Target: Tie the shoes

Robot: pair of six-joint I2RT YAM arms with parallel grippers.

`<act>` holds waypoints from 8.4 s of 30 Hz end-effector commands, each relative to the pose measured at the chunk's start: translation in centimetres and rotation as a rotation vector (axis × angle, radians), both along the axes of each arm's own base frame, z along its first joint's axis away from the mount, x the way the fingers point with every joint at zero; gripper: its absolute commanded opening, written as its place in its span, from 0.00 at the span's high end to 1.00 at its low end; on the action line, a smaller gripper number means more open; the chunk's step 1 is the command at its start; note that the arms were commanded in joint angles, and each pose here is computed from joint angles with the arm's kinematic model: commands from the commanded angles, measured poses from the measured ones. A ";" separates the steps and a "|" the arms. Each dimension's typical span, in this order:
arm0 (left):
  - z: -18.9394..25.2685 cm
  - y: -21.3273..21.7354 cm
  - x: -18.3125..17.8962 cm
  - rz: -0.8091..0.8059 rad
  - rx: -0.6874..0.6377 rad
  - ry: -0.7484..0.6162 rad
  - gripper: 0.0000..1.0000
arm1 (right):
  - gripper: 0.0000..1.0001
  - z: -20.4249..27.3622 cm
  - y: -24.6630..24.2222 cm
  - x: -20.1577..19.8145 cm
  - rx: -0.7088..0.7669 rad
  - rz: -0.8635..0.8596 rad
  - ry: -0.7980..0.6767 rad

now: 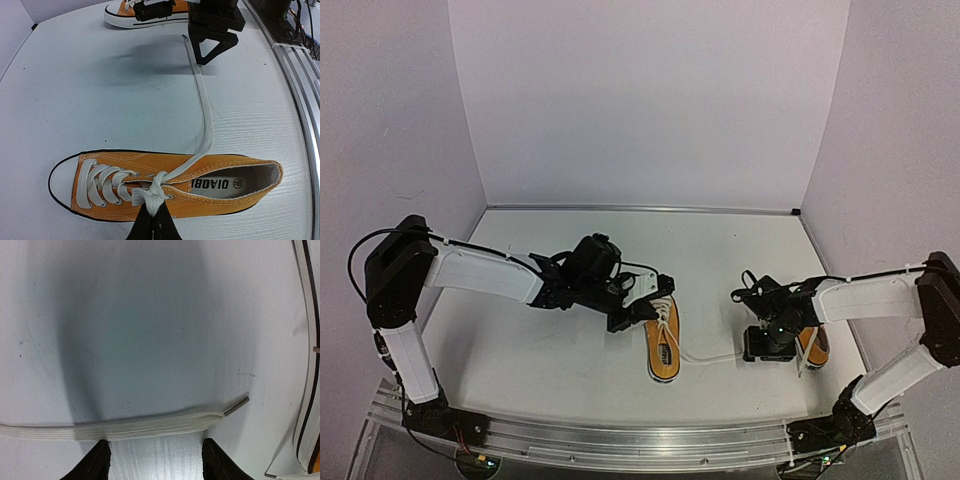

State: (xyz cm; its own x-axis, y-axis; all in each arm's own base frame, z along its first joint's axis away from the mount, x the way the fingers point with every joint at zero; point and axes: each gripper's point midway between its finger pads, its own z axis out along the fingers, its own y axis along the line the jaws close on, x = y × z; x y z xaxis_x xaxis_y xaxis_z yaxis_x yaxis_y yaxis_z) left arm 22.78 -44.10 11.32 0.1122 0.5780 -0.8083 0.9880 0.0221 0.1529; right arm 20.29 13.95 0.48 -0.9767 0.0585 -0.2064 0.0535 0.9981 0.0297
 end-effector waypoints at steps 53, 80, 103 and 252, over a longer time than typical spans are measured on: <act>1.6 -0.2 -0.8 -0.055 -0.007 -0.120 1.00 | 1.00 1.3 7.5 9.8 0.057 0.009 -0.244; 1.8 -3.3 -4.2 -0.132 0.037 -0.736 1.00 | 1.00 22.0 28.4 18.8 0.673 0.611 -0.503; -1.4 -4.4 -6.5 -0.212 0.161 -0.890 1.00 | 1.00 21.3 39.0 7.3 0.932 1.145 -0.247; 1.1 -4.3 3.7 -0.019 -0.135 0.207 1.00 | 1.00 10.6 27.2 -0.2 -0.268 1.423 -0.693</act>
State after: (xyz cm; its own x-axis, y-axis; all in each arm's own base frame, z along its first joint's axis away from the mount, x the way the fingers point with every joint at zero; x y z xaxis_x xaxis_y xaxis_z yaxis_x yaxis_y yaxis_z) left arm 25.69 -47.77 10.87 -0.0857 0.4891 -0.8680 0.9960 0.0185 -0.0879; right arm 20.83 42.99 8.45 0.1331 -0.9096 -0.3935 -0.8209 0.1213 -0.5580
